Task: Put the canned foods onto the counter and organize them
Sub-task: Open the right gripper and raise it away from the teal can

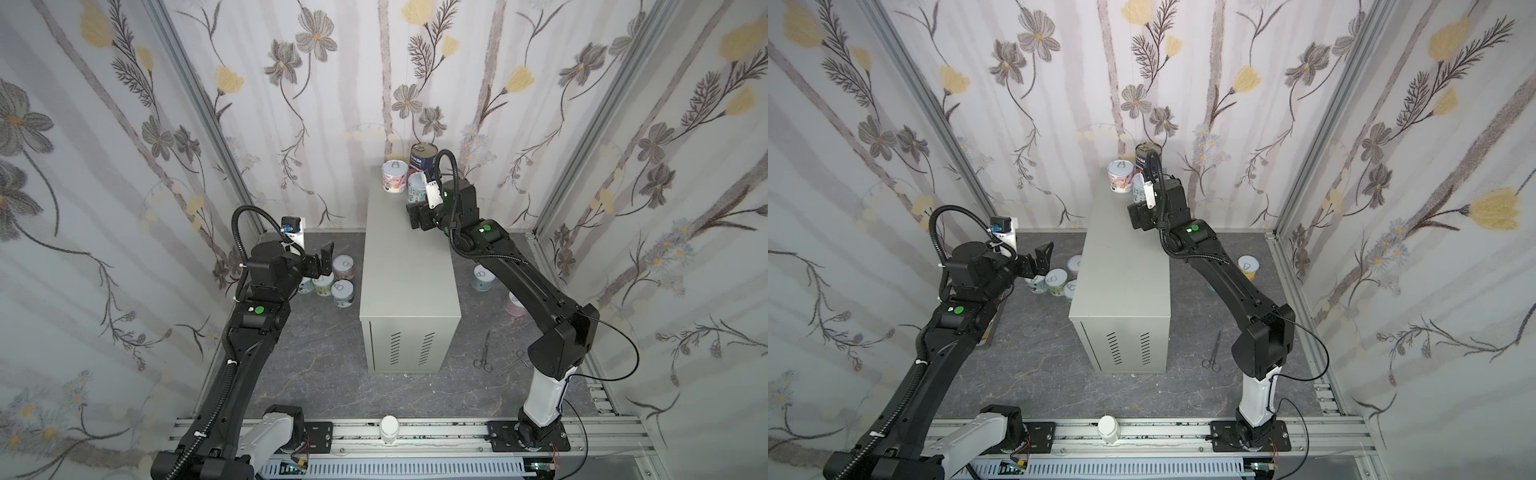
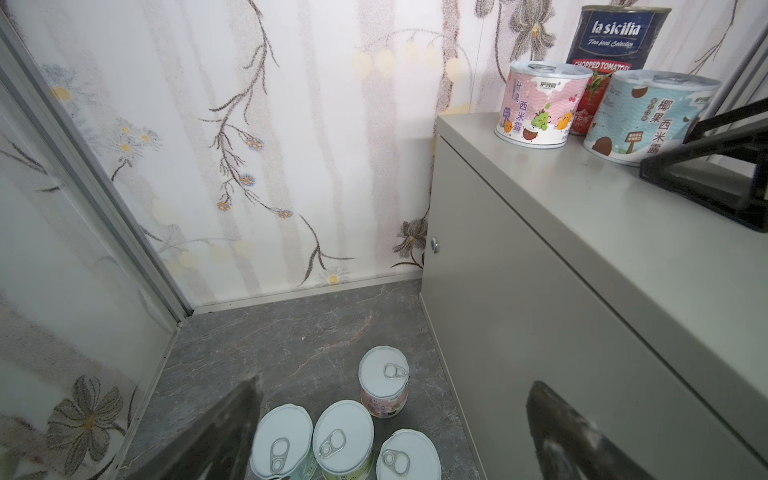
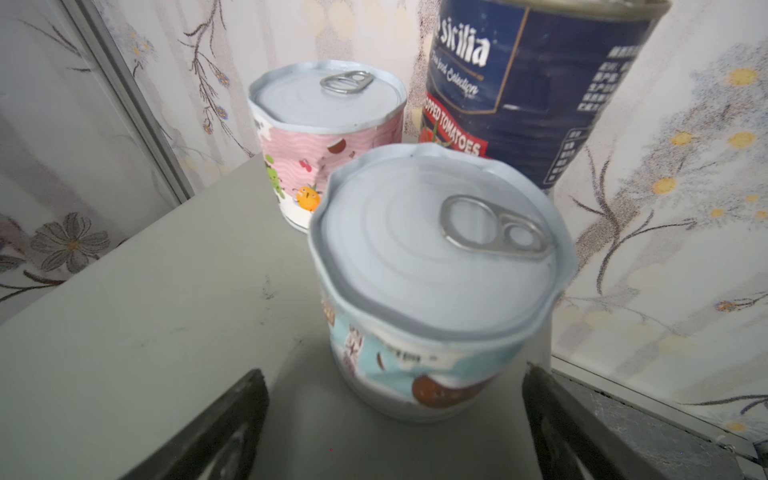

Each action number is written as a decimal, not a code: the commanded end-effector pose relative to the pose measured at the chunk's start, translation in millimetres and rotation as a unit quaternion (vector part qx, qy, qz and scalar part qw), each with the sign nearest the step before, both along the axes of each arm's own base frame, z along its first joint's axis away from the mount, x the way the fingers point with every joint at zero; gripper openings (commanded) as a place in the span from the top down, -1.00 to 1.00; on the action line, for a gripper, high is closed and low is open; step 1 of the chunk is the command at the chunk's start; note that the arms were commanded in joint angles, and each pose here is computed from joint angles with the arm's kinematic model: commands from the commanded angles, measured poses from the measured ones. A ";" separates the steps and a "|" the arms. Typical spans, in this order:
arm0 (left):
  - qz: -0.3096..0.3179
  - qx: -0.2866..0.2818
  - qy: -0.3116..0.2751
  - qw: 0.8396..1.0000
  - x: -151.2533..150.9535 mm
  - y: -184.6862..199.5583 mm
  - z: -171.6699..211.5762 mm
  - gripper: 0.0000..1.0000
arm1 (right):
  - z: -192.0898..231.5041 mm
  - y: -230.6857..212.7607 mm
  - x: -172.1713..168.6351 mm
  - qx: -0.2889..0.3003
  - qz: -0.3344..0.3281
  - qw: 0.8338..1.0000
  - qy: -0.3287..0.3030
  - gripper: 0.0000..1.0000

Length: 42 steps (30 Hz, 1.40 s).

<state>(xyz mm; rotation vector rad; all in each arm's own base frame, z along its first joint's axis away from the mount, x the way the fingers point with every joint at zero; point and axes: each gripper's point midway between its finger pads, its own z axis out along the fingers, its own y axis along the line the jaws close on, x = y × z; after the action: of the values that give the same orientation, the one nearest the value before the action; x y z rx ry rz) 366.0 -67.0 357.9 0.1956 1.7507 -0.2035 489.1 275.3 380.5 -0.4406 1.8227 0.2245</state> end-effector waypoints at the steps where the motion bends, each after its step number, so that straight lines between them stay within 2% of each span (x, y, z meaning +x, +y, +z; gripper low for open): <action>1: 0.002 0.001 -0.016 1.000 1.2 2.6 7.4 -1.00 | 9.8 -5.8 -14.6 0.003 0.000 1.000 -0.012 -0.99; 6: 0.010 0.002 -0.017 1.000 3.7 8.0 7.1 -1.00 | 28.5 -20.1 -47.4 0.029 0.007 0.999 -0.034 -0.99; 8: 0.010 0.004 -0.016 1.000 5.0 8.3 6.6 -1.00 | 51.1 -36.9 -64.7 0.044 -0.004 0.997 -0.065 -0.98; 14: 0.011 0.010 -0.011 1.000 10.0 8.7 5.9 -1.00 | 89.1 -97.6 -71.4 0.063 -0.081 0.986 -0.131 -0.67; 16: 0.012 0.012 -0.009 1.000 11.6 8.7 5.9 -1.00 | 94.1 -117.3 -60.8 0.070 -0.109 0.981 -0.142 -0.59; 19: 0.012 0.016 -0.010 1.000 13.0 9.2 7.7 -1.00 | 96.8 -130.4 -41.6 0.079 -0.119 0.977 -0.157 -0.62; 23: 0.008 0.029 -0.010 1.000 15.8 8.2 7.7 -1.00 | 102.6 -132.2 -6.1 0.095 -0.101 0.976 -0.166 -0.68; 26: 0.008 0.035 -0.006 0.999 19.7 8.6 5.6 -1.00 | 92.7 -132.1 28.8 0.100 -0.100 0.978 -0.156 -0.68; 32: 0.010 0.044 0.004 0.999 26.4 9.2 2.1 -1.00 | 80.3 -133.6 76.7 0.115 -0.105 0.977 -0.145 -0.72; 42: 0.018 0.044 0.008 0.999 31.7 11.5 7.7 -1.00 | 53.3 -113.1 121.3 0.133 -0.061 0.981 -0.125 -0.77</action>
<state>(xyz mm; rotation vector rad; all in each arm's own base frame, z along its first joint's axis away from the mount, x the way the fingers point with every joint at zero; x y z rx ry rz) 395.6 -56.3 359.3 0.2259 1.7931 -0.1087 608.7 151.9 426.2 -0.1339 1.5725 0.2467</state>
